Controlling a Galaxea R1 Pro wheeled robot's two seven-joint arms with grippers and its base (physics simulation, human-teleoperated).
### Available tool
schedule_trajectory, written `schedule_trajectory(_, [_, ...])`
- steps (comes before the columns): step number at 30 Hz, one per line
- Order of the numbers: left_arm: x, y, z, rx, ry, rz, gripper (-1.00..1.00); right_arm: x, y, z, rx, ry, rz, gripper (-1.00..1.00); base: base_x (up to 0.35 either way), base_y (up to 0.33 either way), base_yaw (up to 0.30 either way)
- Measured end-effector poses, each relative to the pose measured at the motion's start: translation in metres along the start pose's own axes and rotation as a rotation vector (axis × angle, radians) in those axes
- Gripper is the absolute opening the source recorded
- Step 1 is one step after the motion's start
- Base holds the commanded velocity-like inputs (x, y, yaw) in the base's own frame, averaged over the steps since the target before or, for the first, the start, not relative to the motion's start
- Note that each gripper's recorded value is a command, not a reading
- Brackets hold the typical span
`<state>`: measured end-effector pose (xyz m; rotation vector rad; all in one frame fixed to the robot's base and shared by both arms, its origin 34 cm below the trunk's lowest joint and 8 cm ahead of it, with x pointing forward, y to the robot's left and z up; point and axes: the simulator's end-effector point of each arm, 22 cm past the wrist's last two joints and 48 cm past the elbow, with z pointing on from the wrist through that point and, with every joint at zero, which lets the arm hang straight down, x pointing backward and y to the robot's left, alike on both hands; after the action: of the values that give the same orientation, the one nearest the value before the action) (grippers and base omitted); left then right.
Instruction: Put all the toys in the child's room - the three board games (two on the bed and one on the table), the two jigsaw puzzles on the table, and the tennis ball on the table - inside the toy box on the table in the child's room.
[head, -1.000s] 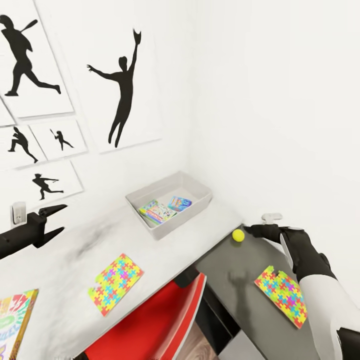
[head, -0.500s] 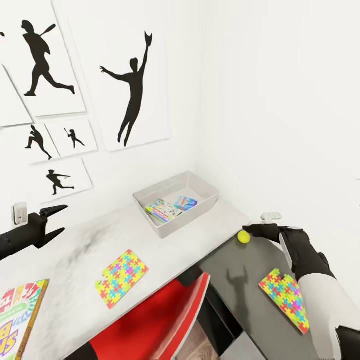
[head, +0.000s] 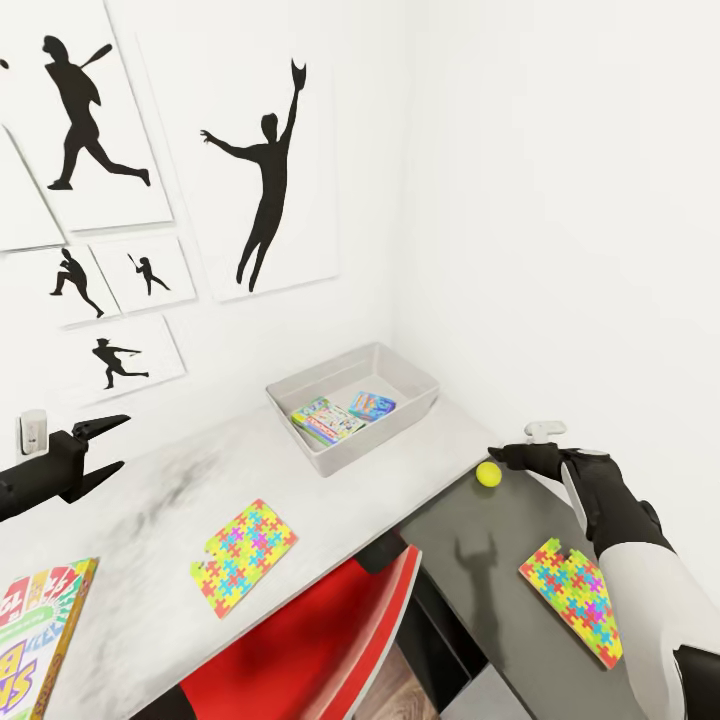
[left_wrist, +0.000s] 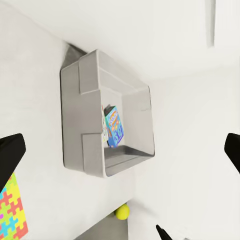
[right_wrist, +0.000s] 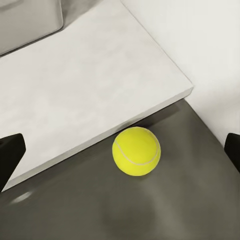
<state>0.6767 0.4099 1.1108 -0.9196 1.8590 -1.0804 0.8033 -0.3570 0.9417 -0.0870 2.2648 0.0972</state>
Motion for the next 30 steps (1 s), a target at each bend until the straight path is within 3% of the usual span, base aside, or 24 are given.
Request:
schedule_trajectory(7, [0.0, 0.0, 0.0, 0.0, 0.0, 0.0, 1.0, 0.0, 0.0, 0.0, 0.0, 0.0, 0.0, 1.0, 0.0, 0.0, 0.0])
schedule_trajectory(15, [-0.007, 0.015, -0.014, -0.02, -0.007, 0.041, 1.0, 0.018, -0.005, 0.005, -0.005, 0.0, -0.006, 1.0, 0.0, 0.0, 0.0])
schedule_trajectory(16, [-0.004, 0.027, -0.031, -0.035, 0.031, 0.063, 1.0, 0.022, 0.0, 0.007, -0.024, 0.002, -0.011, 1.0, 0.0, 0.0, 0.0])
schedule_trajectory(22, [0.001, 0.018, -0.031, 0.027, 0.056, 0.033, 1.0, 0.026, 0.017, 0.013, -0.109, -0.007, -0.064, 1.0, 0.0, 0.0, 0.0])
schedule_trajectory(24, [0.003, 0.017, -0.03, 0.041, 0.065, 0.029, 1.0, 0.027, 0.019, 0.015, -0.119, -0.004, -0.083, 1.0, 0.0, 0.0, 0.0])
schedule_trajectory(26, [0.005, 0.014, -0.03, 0.059, 0.077, 0.023, 1.0, 0.036, 0.019, 0.019, -0.127, 0.009, -0.135, 1.0, 0.0, 0.0, 0.0])
schedule_trajectory(30, [0.006, 0.016, -0.028, 0.063, 0.08, 0.021, 1.0, 0.039, 0.019, 0.023, -0.134, 0.007, -0.157, 1.0, 0.0, 0.0, 0.0])
